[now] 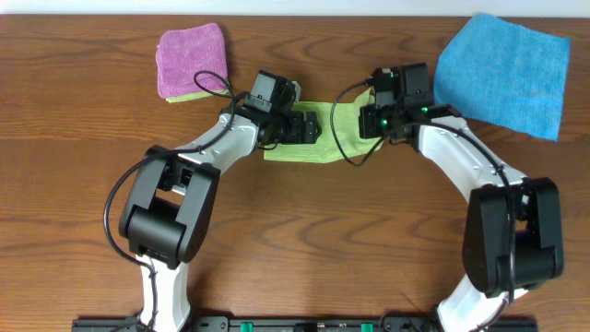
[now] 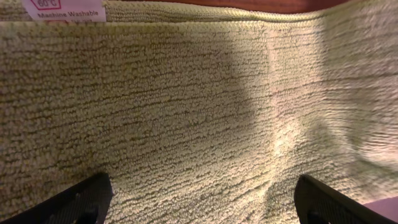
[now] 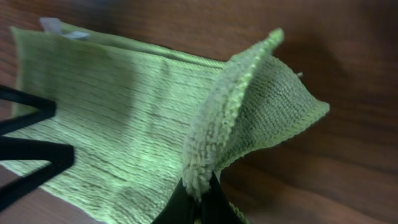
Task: Fold the cloth
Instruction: 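Fold the right end over toward the left gripper with the right gripper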
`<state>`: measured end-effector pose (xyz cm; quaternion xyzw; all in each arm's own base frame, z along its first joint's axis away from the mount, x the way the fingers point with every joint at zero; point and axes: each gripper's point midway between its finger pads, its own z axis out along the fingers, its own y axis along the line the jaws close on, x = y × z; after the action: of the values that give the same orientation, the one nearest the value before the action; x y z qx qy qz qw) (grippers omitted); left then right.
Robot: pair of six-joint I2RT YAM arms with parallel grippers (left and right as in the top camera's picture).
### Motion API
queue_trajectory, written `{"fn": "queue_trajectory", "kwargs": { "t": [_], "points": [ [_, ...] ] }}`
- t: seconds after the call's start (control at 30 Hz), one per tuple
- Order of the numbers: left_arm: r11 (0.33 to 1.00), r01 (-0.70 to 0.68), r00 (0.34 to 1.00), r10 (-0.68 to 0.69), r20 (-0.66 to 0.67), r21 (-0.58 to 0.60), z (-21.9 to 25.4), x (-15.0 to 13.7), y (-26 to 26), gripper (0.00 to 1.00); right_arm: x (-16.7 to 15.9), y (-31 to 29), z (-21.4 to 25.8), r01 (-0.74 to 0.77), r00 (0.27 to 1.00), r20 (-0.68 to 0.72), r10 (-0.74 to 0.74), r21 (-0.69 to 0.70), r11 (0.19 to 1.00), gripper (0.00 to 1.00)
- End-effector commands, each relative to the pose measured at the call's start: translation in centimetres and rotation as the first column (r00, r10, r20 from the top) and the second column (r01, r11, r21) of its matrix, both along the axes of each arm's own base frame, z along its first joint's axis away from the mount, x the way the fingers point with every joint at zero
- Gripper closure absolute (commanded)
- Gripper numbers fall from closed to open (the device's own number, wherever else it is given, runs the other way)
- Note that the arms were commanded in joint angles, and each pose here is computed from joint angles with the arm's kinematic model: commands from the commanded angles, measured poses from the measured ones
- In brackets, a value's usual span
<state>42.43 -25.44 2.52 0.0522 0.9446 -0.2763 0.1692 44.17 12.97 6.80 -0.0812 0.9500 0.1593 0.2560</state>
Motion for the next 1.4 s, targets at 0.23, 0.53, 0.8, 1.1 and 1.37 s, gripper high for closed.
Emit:
{"fn": "queue_trajectory", "kwargs": {
  "t": [0.23, 0.53, 0.8, 1.1, 1.37],
  "points": [
    [0.996, -0.037, 0.996, 0.043, 0.08, -0.076, 5.4, 1.9, 1.9, 0.05, 0.8, 3.7, 3.9, -0.069, 0.995, 0.074, 0.068, 0.012, 0.998, 0.99],
    [0.99, -0.091, 0.982, 0.106, 0.154, -0.105, 10.5, 2.7, 4.8, 0.05, -0.9, 7.6, 3.9, -0.155, 0.986, 0.072, 0.154, 0.008, 0.988, 0.99],
    [0.986, -0.161, 0.979, 0.166, 0.12, -0.043, 11.3, 1.9, 9.3, 0.05, -1.6, 10.5, 4.4, -0.212, 0.972, 0.105, 0.21, 0.009, 0.977, 0.99],
    [0.97, -0.24, 0.96, 0.231, 0.159, 0.039, 14.2, 0.5, 16.7, 0.05, -0.5, 12.1, 5.5, -0.18, 0.962, 0.201, 0.182, -0.031, 0.983, 0.99],
    [0.973, -0.211, 0.977, 0.205, 0.067, 0.097, 13.0, -2.1, 17.9, 0.05, -1.7, 14.1, 4.1, -0.205, 0.962, 0.177, 0.21, -0.046, 0.978, 0.99]
  ]
}}
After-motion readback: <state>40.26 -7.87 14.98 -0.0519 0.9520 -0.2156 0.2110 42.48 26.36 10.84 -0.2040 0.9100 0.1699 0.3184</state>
